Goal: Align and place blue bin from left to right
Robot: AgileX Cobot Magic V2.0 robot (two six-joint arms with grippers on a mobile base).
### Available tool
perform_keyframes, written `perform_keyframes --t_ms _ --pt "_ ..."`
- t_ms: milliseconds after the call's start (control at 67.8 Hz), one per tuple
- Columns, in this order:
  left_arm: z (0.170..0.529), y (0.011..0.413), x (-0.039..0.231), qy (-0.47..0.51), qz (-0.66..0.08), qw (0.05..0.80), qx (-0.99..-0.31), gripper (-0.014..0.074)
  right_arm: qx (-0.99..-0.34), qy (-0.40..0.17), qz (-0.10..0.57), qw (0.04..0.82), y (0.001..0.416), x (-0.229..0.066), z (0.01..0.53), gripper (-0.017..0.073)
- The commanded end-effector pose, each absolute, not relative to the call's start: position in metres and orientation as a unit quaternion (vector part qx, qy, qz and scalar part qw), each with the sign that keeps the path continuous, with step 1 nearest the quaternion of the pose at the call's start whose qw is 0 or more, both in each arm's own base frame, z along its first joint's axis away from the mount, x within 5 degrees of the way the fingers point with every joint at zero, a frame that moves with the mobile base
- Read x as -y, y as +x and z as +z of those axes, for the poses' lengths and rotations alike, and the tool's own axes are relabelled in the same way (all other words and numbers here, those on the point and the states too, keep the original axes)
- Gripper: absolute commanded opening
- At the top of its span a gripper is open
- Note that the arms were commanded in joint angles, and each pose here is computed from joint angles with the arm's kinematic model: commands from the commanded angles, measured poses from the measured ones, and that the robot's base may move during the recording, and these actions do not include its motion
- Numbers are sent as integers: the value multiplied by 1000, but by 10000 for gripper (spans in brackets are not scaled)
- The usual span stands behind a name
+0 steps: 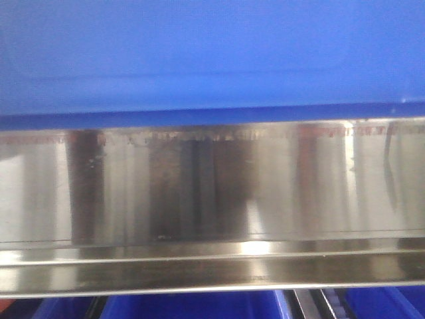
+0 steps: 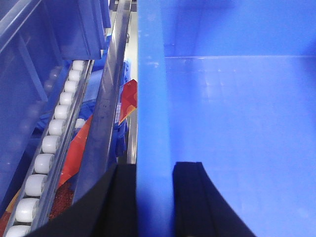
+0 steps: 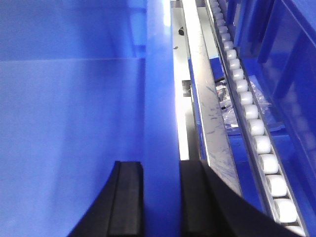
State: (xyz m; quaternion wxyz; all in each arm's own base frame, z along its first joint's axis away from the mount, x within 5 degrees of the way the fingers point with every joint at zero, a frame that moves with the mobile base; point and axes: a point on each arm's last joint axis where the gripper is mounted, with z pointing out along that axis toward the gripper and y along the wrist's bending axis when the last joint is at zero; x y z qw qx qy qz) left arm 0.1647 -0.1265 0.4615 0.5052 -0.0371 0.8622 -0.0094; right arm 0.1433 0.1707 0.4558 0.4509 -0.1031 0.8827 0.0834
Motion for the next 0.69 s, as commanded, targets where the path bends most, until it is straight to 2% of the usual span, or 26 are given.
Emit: perform_keyframes --t_ms 0,147,369,487,678 --pt "471 165 140 0 -70 543 -837 -111 -781 -168 243 550 141 -199 486 -166" --pt "470 169 133 -18 -54 537 -841 -111 -829 -115 193 512 145 -187 474 -166" --pt "471 184 122 -49 -77 540 -837 -111 -834 -95 173 515 157 -184 473 -150" --pt "472 191 120 -40 -94 545 -832 -111 -836 -91 168 515 164 -191 473 -150" --pt "469 209 127 -17 -80 534 -842 -111 -836 -89 164 515 176 -206 473 -151"
